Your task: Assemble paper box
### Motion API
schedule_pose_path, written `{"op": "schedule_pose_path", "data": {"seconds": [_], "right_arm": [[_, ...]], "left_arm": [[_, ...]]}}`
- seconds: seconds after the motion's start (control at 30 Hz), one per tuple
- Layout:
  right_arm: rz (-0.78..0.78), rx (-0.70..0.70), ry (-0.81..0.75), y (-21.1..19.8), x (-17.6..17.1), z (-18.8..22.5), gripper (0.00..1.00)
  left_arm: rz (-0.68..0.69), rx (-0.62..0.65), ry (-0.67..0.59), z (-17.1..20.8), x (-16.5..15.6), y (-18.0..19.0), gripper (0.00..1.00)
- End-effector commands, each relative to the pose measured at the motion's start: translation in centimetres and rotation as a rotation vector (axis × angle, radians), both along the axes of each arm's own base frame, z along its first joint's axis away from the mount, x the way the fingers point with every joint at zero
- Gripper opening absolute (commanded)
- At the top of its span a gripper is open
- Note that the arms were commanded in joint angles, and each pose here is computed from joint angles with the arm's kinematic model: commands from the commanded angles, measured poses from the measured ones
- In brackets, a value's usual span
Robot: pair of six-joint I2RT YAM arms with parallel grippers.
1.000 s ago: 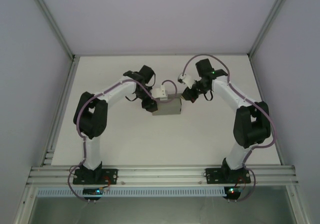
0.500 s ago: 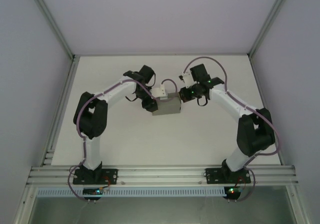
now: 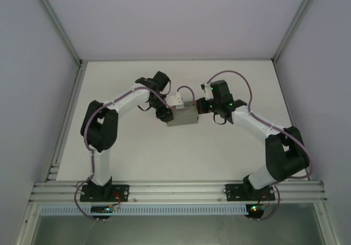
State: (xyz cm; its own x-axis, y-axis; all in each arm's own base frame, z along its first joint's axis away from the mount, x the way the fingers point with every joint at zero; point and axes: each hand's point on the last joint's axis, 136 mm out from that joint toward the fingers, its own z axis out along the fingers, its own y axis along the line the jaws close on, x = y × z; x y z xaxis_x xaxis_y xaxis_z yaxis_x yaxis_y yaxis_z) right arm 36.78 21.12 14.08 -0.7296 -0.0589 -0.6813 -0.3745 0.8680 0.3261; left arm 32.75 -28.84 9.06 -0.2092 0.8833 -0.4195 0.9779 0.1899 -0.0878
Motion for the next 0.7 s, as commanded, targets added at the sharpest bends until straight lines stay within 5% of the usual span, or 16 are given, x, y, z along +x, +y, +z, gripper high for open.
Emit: {"op": "schedule_pose_path", "data": {"seconds": [0.0,0.27,0.67], "right_arm": [[0.071,-0.077,0.095,1.0,-3.4,-4.8,0.00],[0.104,-0.226,0.017,0.0,-5.2,-6.6,0.00],[0.101,-0.189,-0.072,0.5,-7.0,-8.2,0.00]], "left_arm": [[-0.010,0.014,-0.029,-1.1,0.3,-1.0,0.36],[0.004,0.015,-0.038,-0.8,0.5,-0.9,0.37],[0.031,-0.006,-0.058,-0.1,0.9,-1.2,0.41]]}}
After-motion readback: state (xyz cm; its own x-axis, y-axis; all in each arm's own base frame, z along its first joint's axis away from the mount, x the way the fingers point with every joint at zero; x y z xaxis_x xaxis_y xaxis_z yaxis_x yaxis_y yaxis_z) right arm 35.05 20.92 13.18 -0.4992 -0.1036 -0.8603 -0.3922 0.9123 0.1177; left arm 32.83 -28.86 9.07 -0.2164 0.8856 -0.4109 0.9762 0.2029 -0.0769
